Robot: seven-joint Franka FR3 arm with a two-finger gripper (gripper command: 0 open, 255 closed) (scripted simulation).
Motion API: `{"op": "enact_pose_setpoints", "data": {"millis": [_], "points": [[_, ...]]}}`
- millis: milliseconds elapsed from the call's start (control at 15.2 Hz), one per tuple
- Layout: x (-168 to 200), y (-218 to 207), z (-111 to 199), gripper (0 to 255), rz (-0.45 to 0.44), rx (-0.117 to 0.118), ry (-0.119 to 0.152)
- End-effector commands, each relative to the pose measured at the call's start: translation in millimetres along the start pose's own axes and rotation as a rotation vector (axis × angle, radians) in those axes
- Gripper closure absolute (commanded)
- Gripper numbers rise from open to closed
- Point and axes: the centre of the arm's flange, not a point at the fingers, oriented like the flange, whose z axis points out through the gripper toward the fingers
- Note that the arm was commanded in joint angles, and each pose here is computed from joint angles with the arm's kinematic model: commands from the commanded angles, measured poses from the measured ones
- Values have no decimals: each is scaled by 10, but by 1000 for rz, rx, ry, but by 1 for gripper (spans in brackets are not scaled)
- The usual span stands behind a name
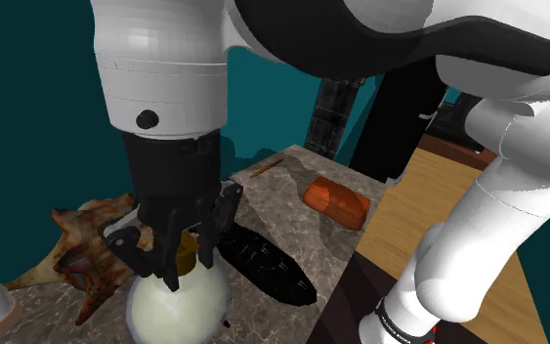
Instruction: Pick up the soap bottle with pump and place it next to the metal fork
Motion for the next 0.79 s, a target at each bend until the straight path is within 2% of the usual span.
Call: {"op": "enact_pose_setpoints", "data": {"millis": [0, 726], "points": [[20, -20, 88, 255, 1, 1, 1], [93, -27, 664, 255, 1, 1, 1]]}}
